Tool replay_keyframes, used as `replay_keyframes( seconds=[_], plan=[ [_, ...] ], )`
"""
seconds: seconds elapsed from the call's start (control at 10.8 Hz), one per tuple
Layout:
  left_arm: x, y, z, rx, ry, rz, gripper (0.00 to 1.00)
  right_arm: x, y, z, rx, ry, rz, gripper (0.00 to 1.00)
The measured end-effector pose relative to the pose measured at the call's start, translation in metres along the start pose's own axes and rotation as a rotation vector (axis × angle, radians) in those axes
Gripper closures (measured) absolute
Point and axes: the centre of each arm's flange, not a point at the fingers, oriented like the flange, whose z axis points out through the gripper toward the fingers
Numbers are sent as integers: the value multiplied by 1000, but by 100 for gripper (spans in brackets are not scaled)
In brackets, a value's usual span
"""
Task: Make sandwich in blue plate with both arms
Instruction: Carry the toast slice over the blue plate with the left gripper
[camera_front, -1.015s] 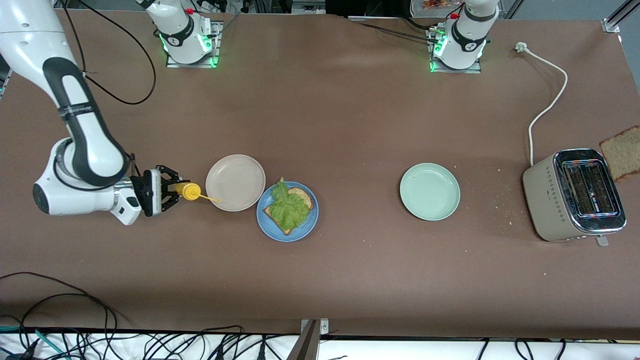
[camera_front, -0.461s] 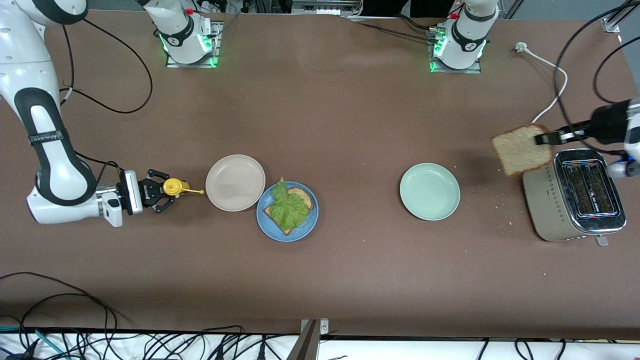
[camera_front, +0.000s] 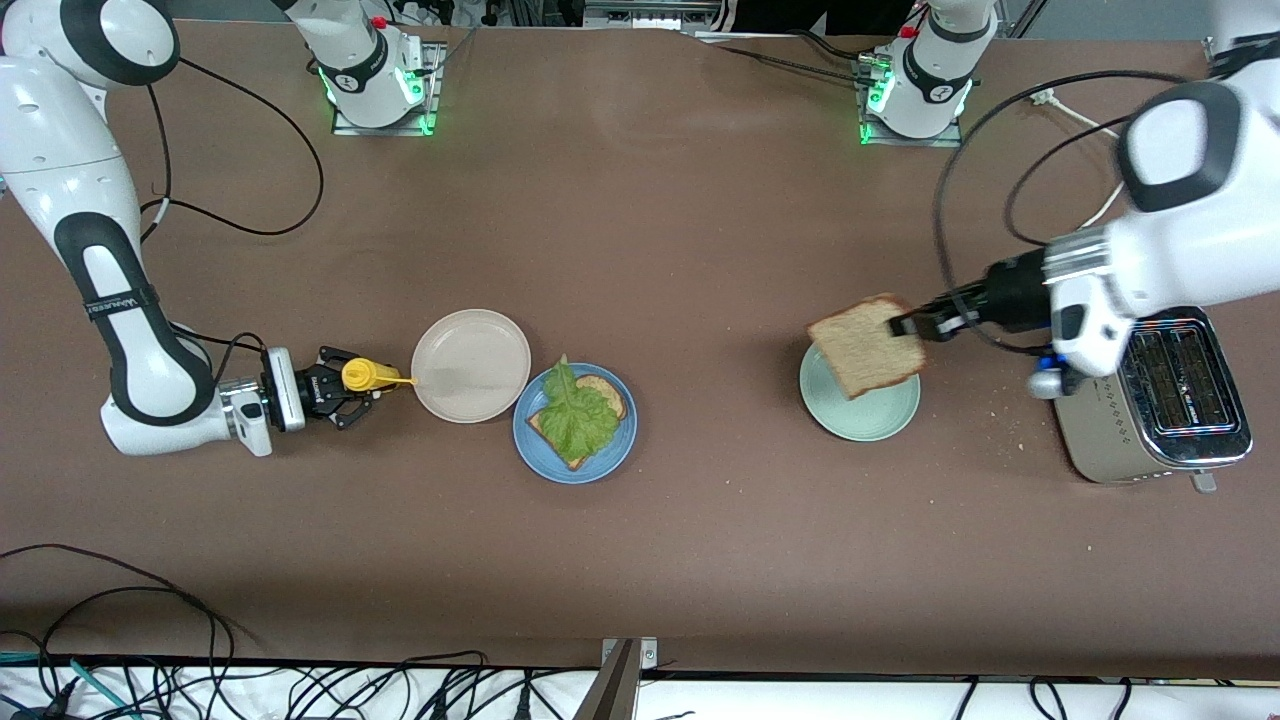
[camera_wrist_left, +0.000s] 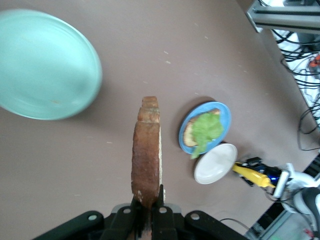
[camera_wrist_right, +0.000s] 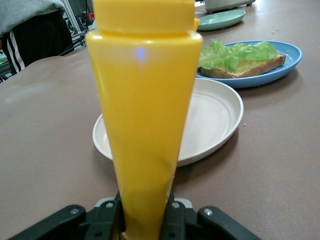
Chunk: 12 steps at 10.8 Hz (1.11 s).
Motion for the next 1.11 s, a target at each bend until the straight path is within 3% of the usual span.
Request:
replay_keyframes(
  seconds=[0.37,0.65,0.74,1.11],
  plan=[
    [-63,87,138,-158,58,-75,91,-15,6,2,-24,13,-60,71],
    [-83,104,224,-239,105,-68,91,-18,9,-2,-38,18,-87,73],
    [-88,106,247,-251,138,-58,91,-18,9,-3,-41,18,-100,67],
    [-91,125,302,-252,190,-59,91,-23,11,-16,-72,9,-115,15]
  ],
)
